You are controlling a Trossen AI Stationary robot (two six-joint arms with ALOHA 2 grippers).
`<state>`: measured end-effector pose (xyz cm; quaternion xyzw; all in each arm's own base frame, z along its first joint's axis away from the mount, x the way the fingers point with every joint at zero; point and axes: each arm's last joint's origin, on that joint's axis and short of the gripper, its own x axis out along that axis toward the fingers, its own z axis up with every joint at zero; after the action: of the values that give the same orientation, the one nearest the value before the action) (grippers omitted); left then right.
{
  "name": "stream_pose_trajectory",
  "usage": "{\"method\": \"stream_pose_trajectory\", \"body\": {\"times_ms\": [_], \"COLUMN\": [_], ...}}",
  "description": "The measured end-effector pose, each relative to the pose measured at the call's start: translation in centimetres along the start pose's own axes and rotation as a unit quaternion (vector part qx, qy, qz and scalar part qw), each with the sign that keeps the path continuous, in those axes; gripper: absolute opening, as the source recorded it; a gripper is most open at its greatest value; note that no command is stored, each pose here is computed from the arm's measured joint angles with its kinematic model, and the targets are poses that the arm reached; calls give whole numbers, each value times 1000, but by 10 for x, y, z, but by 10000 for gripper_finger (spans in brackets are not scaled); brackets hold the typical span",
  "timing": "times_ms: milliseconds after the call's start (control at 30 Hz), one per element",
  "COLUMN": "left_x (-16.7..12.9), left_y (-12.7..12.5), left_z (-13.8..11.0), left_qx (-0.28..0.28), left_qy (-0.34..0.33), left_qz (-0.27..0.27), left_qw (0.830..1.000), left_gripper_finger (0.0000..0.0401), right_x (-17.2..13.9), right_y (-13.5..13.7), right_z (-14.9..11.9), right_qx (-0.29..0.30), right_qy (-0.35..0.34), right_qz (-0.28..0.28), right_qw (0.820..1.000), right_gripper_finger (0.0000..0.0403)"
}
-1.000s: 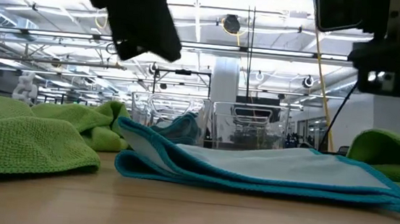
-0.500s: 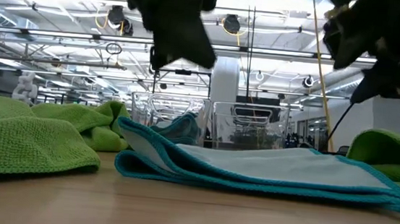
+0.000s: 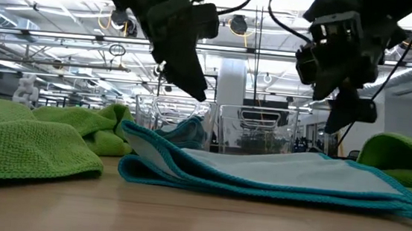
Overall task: Fold microfiber towels
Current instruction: Fold the blue microfiber towel
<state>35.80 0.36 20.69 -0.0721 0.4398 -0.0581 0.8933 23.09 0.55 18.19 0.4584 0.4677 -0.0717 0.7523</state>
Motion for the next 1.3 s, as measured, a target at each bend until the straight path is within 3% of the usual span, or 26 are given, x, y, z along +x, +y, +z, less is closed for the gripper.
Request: {"method": "stream_pose_trajectory", "body": {"times_ms": [267,433,633,767,1067,1200,1300], "left_x": [36,50,63,67,59,43,44], "left_y": [16,21,21,19,19,12,14], "left_z": [-16,-18,-28,-30,-27,-13,-16], "left_qx": [19,6,-6,-3,-4,39,45], "left_qy": [57,48,78,89,82,36,50], "left_qz": [-18,-29,-67,-36,-19,9,4], "left_qw": [998,998,995,995,996,999,998], "left_gripper_finger": [212,193,199,195,141,163,198], "right_x": [0,0,0,0,1,3,4], "right_y": [-2,-1,2,4,7,9,12], "right_z": [4,3,5,8,8,4,2], "right_qx": [-34,-14,2,12,48,58,62], "right_qy": [13,25,12,-17,-51,-64,-76], "right_qz": [21,28,40,39,24,13,8], "right_qw": [999,999,999,999,997,996,995], "right_gripper_finger": [289,289,288,288,288,288,288]}}
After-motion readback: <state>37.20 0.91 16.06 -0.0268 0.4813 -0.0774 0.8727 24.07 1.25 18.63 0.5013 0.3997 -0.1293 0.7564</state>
